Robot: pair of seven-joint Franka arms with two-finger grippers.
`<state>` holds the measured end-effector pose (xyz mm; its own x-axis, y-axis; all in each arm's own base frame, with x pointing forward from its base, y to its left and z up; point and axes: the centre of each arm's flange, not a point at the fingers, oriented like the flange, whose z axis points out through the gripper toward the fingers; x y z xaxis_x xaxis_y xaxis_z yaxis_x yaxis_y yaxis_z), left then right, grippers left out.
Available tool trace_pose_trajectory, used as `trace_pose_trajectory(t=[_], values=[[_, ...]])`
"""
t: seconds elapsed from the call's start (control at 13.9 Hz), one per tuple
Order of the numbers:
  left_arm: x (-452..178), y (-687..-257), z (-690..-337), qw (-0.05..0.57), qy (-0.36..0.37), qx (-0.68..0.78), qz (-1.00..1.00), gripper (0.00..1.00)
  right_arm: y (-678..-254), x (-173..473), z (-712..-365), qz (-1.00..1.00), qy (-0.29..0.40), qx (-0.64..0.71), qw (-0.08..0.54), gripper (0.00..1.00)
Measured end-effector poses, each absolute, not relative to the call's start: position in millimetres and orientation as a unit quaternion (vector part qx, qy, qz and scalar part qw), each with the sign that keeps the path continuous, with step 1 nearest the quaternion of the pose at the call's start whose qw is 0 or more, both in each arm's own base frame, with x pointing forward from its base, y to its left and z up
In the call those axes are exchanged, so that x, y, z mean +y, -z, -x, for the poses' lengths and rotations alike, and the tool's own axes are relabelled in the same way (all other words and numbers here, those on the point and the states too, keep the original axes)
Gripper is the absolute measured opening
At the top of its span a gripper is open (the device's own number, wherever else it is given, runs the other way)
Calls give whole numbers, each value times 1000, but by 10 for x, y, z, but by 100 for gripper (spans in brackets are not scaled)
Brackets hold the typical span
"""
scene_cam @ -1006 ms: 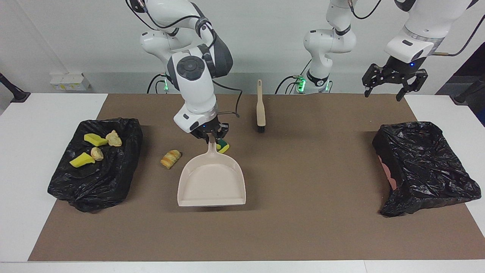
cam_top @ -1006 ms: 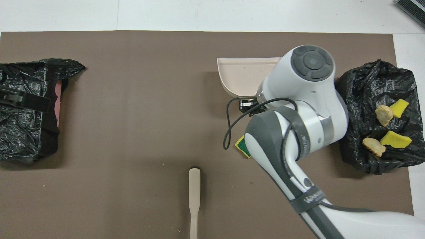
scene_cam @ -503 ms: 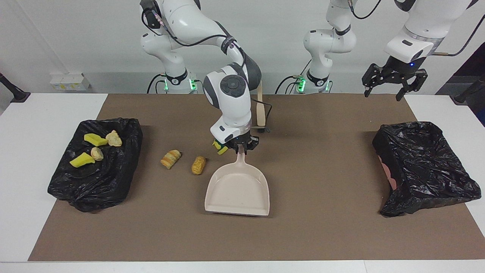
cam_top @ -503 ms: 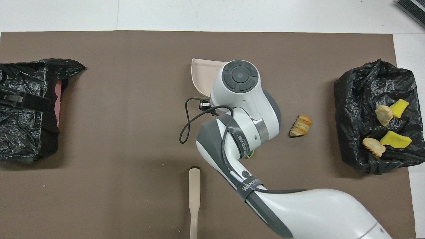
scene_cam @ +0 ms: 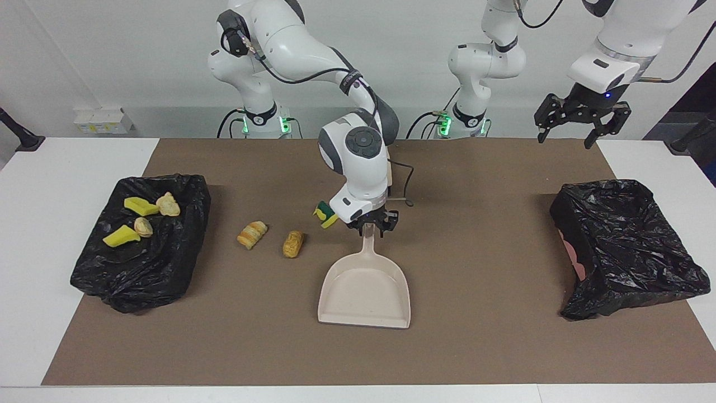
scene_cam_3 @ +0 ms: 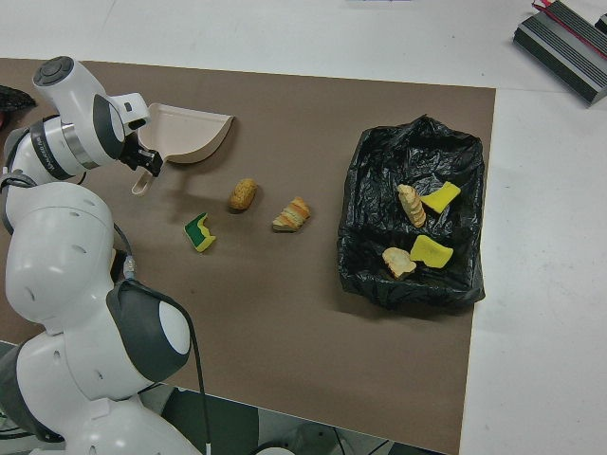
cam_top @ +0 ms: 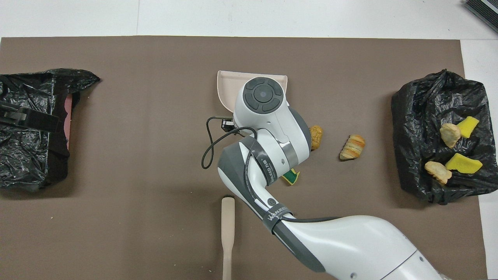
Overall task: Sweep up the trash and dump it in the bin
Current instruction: 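Release the dustpan and withdraw the right gripper, then grasp the dustpan with the left gripper while the right gripper grasps the brush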
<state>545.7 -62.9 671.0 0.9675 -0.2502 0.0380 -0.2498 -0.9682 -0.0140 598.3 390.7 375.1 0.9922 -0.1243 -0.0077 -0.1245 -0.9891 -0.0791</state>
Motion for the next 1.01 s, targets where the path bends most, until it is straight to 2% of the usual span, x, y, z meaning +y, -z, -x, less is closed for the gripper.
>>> trace_pose_trajectory(t=[0.22, 0.36, 0.57, 0.79, 1.01], values=[[-620, -6711, -5457, 5, 20, 125, 992, 100, -4012, 4105, -5704, 997, -3, 65, 40, 100], [-608, -6712, -5458, 5, 20, 124, 992, 100, -4209, 4068, -5457, 997, -6, 67, 39, 100], [-634, -6716, -5458, 4, 22, 126, 992, 100, -4334, 4071, -4912, 996, -21, 76, 29, 100], [-790, -6701, -5498, 3, 36, 139, 990, 100, -4291, 4204, -4319, 996, -46, 73, 22, 100], [-1278, -6469, -5638, -4, 48, 141, 989, 100, -4211, 4303, -3810, 996, -61, 62, 20, 100]])
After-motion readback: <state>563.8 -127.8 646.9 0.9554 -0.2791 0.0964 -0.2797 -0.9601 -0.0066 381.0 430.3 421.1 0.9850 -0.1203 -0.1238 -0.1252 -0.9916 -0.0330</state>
